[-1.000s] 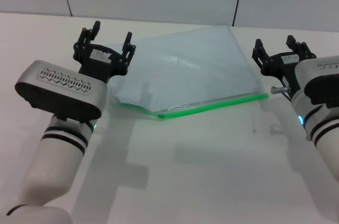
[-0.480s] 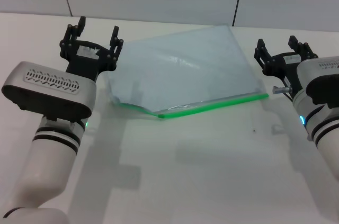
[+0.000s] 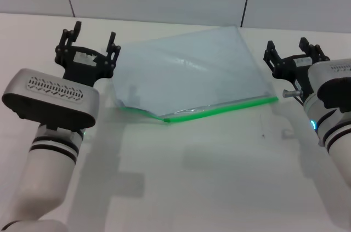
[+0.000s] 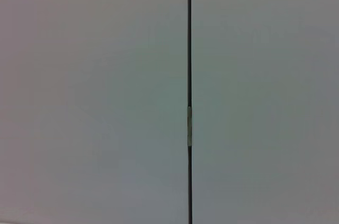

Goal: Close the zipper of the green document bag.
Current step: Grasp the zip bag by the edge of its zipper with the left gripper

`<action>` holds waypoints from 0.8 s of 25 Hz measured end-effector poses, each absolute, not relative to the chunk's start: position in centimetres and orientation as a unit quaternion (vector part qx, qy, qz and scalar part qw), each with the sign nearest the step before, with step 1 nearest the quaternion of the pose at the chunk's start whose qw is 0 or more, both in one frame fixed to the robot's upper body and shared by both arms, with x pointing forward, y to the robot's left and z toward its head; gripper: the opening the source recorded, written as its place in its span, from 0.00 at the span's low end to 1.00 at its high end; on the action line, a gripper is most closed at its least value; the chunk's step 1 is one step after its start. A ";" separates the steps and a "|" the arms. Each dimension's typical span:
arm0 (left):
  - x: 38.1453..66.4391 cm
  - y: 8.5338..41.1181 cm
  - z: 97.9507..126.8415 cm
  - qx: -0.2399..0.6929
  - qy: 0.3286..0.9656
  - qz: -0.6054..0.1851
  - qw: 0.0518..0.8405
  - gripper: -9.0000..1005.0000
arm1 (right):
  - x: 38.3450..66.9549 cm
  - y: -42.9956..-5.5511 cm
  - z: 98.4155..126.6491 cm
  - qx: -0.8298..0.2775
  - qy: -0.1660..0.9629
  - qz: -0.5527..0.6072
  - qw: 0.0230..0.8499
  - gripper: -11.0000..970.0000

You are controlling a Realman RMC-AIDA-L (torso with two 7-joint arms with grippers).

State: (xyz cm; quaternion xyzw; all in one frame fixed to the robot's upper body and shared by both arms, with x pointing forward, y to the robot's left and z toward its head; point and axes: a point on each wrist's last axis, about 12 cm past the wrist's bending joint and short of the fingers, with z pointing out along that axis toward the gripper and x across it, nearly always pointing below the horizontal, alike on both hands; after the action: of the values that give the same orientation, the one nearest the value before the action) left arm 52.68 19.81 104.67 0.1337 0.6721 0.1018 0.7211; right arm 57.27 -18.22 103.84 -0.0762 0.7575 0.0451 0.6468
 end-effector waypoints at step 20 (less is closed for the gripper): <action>50.4 20.5 104.6 0.263 0.641 0.344 0.634 0.70 | 57.3 -18.6 103.7 -0.074 0.759 0.038 0.646 0.78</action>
State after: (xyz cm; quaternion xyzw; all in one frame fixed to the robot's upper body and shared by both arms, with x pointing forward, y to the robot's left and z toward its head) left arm 50.39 20.49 104.62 0.2628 0.6412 0.3438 0.6337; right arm 57.32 -18.64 103.69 -0.0744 0.7588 0.0381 0.6459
